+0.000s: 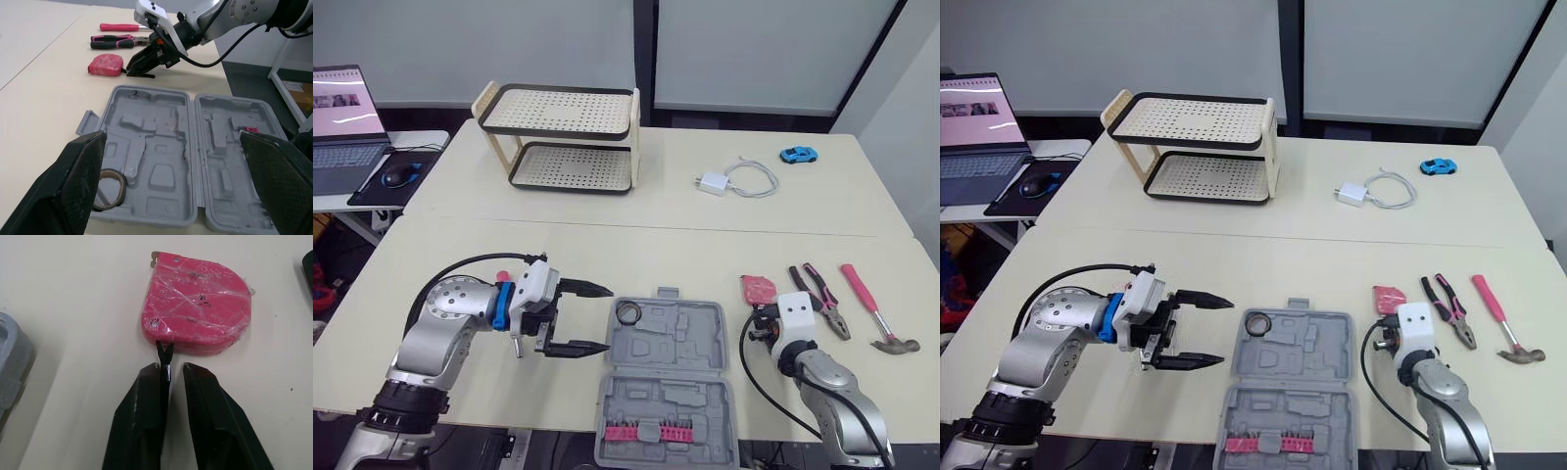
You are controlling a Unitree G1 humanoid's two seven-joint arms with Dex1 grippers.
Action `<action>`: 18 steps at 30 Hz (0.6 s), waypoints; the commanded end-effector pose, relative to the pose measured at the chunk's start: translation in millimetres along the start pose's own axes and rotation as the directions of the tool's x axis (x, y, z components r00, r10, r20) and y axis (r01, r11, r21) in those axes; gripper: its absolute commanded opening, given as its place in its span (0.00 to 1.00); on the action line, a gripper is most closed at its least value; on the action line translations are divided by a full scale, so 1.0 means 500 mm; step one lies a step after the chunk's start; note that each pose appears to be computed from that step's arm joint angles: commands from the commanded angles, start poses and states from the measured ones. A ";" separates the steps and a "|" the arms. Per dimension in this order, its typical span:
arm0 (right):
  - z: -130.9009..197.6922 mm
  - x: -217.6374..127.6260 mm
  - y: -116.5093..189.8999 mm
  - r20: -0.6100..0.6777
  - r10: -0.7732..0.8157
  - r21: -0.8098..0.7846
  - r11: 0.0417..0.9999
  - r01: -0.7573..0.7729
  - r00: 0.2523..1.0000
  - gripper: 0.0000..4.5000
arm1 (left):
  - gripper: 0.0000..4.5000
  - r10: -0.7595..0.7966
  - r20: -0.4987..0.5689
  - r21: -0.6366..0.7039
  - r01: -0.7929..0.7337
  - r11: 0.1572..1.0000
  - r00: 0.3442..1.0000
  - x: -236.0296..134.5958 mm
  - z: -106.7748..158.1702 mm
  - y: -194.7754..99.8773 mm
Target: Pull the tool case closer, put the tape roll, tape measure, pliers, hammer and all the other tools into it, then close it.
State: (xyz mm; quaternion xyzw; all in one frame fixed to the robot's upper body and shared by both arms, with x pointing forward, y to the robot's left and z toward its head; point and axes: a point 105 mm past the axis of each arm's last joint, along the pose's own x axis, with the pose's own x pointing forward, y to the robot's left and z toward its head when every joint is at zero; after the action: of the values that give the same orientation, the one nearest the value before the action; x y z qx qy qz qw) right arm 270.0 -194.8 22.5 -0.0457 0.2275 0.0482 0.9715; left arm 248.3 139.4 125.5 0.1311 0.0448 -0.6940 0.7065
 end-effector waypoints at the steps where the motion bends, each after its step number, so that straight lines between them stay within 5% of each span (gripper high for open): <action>1: -0.001 -0.007 -0.020 -0.018 -0.034 -0.002 0.999 0.034 0.999 0.01 | 1.00 -0.049 0.056 0.067 0.046 0.997 0.997 0.021 0.048 -0.002; 10: -0.011 -0.058 -0.055 -0.052 0.004 -0.013 1.000 -0.004 0.999 0.01 | 1.00 -0.087 0.040 0.073 0.084 0.994 0.995 0.040 0.083 -0.003; 18: -0.068 -0.135 -0.023 -0.164 0.121 0.008 0.993 -0.122 0.979 0.01 | 1.00 -0.143 0.015 0.074 0.141 0.987 0.990 0.055 0.091 -0.035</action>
State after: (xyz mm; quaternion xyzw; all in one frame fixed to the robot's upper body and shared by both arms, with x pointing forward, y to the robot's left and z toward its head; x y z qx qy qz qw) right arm 203.1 -218.5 18.0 -0.0394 0.3084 0.0919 0.9460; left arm 234.8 105.5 154.5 0.1417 0.0346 -0.7342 0.6631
